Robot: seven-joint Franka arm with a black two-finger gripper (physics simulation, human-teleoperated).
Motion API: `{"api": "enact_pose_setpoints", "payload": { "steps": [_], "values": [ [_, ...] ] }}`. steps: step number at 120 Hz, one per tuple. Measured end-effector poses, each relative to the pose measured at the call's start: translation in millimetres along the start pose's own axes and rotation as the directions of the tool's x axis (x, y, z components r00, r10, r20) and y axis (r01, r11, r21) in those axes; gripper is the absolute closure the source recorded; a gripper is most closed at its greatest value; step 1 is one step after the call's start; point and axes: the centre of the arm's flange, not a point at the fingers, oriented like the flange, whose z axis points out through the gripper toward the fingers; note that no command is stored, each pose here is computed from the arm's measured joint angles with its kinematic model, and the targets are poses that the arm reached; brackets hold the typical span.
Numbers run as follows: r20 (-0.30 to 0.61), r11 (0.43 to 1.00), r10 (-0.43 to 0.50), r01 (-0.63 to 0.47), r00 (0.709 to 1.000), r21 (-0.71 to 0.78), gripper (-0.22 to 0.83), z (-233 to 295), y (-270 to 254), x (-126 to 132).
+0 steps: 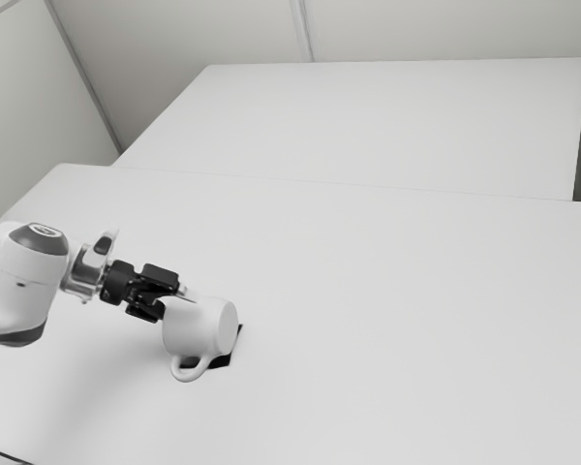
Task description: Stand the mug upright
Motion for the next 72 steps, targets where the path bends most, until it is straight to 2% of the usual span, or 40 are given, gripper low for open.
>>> {"api": "enact_pose_setpoints", "payload": {
  "steps": [38, 53, 72],
  "values": [
    [-0.016, 0.998, 0.066, -0.066, 0.998, -0.024, 0.6, 1, 3, 1],
    [-0.02, 0.995, 0.094, -0.094, 0.995, -0.019, 0.69, 0, 5, 2],
    [-0.026, 0.989, 0.144, -0.145, 0.989, -0.015, 0.75, -1, 17, 4]
  ]
}}
